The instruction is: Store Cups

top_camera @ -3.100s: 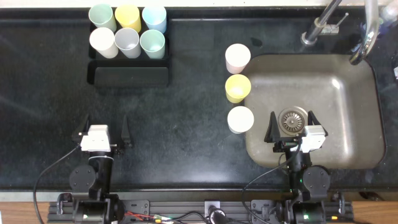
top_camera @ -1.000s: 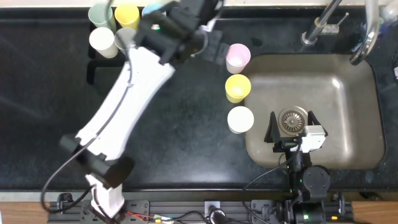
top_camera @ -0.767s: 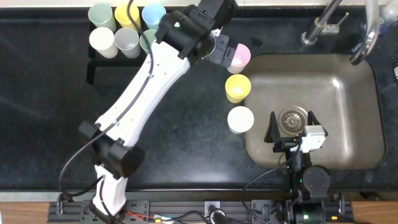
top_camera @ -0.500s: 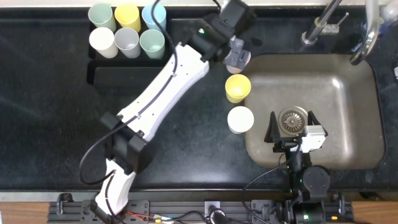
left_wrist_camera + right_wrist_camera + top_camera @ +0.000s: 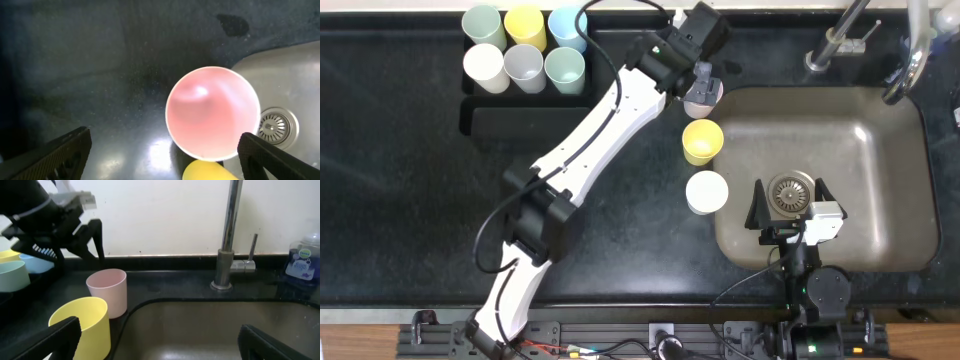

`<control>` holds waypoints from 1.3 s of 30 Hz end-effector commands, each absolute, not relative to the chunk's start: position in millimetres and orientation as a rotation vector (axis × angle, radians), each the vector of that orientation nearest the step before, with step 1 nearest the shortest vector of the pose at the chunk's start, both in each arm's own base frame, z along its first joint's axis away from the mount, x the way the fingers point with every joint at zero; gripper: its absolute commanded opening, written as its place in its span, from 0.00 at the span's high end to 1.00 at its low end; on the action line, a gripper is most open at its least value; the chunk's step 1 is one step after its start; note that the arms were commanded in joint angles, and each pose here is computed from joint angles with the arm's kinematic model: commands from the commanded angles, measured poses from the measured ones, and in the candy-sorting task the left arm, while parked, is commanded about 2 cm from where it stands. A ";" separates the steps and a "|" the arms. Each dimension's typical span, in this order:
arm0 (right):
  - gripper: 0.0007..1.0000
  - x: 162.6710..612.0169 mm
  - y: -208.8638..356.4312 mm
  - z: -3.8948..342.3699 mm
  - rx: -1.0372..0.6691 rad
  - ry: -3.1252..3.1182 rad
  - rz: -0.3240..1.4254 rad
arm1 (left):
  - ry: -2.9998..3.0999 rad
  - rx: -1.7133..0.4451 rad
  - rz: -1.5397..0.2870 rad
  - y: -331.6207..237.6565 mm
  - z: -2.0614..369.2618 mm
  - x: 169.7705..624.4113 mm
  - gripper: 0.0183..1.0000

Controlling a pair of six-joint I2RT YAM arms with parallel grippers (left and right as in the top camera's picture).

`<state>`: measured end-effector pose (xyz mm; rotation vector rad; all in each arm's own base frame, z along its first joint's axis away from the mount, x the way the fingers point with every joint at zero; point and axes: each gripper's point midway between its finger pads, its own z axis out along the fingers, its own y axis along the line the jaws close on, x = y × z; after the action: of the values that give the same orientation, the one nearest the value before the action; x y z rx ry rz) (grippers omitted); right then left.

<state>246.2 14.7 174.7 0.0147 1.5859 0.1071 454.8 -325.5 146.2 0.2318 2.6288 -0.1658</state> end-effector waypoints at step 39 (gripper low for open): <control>0.01 246.4 15.6 171.5 0.016 1.585 0.118 | 2.665 0.144 -0.253 -334.2 101.9 480.5 0.98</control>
<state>246.2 14.7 174.6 0.0147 1.5863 0.1071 473.8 -331.8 106.8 0.1565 2.6682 -0.2410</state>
